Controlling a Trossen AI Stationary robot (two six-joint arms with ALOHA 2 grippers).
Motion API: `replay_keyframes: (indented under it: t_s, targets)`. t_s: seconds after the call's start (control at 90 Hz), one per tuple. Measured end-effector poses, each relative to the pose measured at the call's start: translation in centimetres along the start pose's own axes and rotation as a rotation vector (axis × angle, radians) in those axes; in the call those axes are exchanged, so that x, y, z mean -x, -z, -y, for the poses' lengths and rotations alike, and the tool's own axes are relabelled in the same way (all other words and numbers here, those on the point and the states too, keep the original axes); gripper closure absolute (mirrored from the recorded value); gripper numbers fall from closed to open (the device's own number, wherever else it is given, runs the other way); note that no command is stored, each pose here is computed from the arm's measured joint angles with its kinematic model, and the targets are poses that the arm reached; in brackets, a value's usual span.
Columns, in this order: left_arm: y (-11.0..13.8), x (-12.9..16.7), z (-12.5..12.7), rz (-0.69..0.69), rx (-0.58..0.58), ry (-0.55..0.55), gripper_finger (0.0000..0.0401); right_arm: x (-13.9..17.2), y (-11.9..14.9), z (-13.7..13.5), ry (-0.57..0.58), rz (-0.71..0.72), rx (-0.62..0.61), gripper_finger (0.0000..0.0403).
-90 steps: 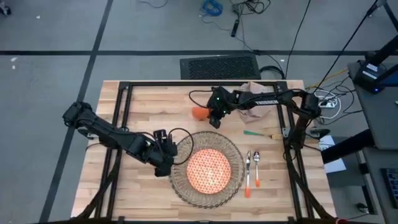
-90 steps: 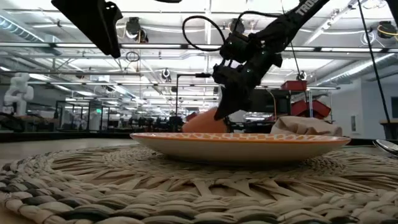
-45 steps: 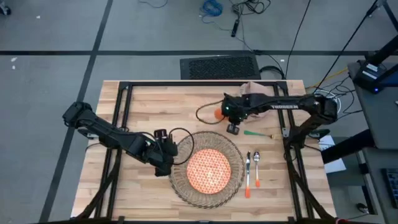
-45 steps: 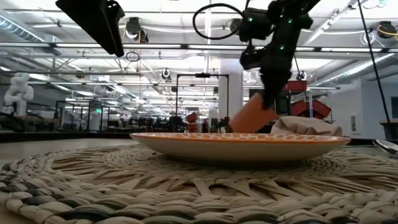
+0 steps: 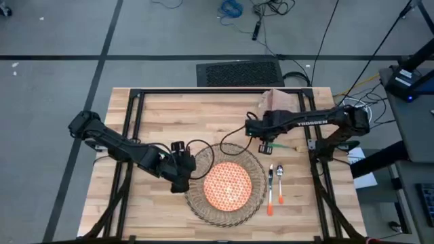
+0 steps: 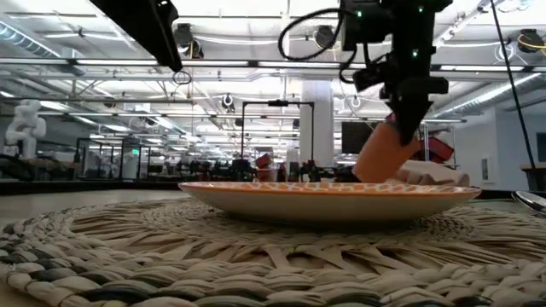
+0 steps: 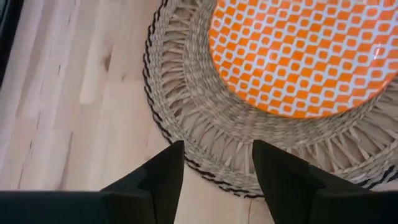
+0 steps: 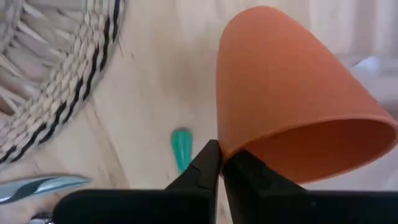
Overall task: Set table place
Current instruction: Move the orange cup to the top center of the table
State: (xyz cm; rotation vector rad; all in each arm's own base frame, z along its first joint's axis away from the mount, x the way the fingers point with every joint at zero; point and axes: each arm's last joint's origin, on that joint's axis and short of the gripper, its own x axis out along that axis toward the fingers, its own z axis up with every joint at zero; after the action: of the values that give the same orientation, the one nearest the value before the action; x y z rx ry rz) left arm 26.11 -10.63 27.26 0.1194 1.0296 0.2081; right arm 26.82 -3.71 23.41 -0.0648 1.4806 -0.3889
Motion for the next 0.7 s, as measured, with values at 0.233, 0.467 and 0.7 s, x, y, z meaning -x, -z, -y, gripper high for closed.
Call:
replay_keyframes:
  t_s: [0.233, 0.467, 0.7]
  targets:
    - [0.3, 0.5, 0.1, 0.004, -0.002, -0.026, 0.0225, 0.6, -2.7, 0.5, 0.11, 0.151, 0.182, 0.0403]
    - [2.2, 6.5, -1.5, 0.083, 0.076, -0.242, 0.0225, -1.7, -7.2, 1.8, 0.156, 0.191, 0.257, 0.0403]
    - [4.4, 10.7, -2.4, 0.164, 0.215, -0.135, 0.0225, -3.9, -12.8, 2.2, 0.128, 0.202, 0.374, 0.0403]
